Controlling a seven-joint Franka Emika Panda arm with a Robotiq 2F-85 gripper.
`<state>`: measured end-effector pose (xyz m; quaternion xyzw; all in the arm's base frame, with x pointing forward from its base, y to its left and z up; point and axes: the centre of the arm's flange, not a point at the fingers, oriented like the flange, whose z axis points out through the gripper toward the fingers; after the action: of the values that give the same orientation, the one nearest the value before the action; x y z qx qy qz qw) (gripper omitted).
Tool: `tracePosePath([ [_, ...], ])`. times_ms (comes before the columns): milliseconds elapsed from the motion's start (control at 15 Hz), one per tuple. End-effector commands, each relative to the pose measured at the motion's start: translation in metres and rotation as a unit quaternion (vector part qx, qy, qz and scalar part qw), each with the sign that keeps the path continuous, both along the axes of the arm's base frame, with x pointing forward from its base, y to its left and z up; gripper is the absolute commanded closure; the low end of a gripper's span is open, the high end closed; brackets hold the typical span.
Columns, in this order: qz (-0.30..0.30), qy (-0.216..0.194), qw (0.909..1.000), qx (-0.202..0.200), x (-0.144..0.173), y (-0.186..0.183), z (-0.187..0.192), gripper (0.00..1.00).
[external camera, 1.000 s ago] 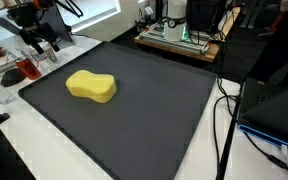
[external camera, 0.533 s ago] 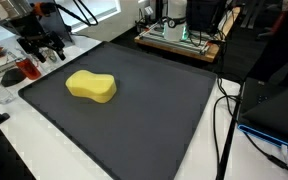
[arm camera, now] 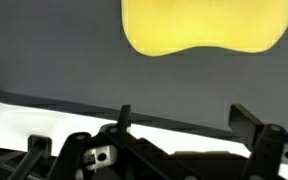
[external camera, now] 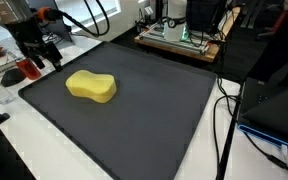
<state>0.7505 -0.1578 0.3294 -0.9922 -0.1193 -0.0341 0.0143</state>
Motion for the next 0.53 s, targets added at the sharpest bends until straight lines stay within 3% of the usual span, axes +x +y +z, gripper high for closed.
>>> tracePosePath([
  [0, -0.053, 0.008, 0.9984, -0.021, -0.015, 0.025, 0.001, 0.00],
  [467, -0.086, 0.055, 0.9929, -0.061, -0.029, 0.067, -0.005, 0.00],
])
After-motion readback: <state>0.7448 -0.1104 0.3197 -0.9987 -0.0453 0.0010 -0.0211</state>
